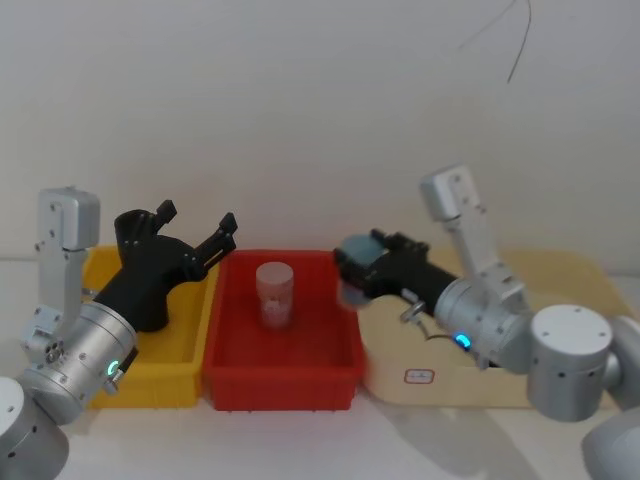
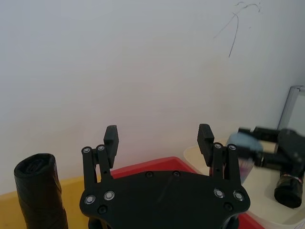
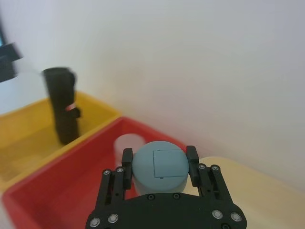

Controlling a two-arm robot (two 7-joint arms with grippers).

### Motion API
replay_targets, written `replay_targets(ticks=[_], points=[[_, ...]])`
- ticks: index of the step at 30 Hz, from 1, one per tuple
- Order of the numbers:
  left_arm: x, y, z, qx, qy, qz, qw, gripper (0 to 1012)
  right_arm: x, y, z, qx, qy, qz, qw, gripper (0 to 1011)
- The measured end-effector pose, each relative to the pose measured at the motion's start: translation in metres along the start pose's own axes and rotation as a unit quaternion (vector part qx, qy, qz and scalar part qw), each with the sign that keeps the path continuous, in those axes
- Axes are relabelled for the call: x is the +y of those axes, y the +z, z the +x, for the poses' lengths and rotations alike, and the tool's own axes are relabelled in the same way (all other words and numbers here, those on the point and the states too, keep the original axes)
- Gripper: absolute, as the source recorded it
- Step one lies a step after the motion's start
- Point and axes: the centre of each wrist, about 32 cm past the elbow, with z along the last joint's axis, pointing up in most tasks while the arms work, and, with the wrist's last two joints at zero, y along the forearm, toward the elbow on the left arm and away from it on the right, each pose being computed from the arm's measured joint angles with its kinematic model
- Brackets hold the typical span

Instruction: Pick up the garbage bag with the one hand and transfer it to the other hand.

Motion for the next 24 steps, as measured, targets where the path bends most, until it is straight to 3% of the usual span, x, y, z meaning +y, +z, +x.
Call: replay_targets(ticks=[9, 17, 24], points=[[0.0, 0.0, 0.0, 0.0, 0.0, 0.0, 1.0, 1001, -0.014, 0.006, 0.024, -0.006, -0.058, 0.009, 0.9982, 656], [0.0, 0.0, 0.0, 0.0, 0.0, 0.0, 1.0, 1000, -0.022, -0.003, 0.04, -0.016, -0.096, -0.012, 0.9951, 672], [0.0, 0.0, 0.0, 0.0, 0.0, 0.0, 1.0, 1001, -0.028, -0.015, 0.045, -0.028, -0.109, -0.033, 0.9931, 897]])
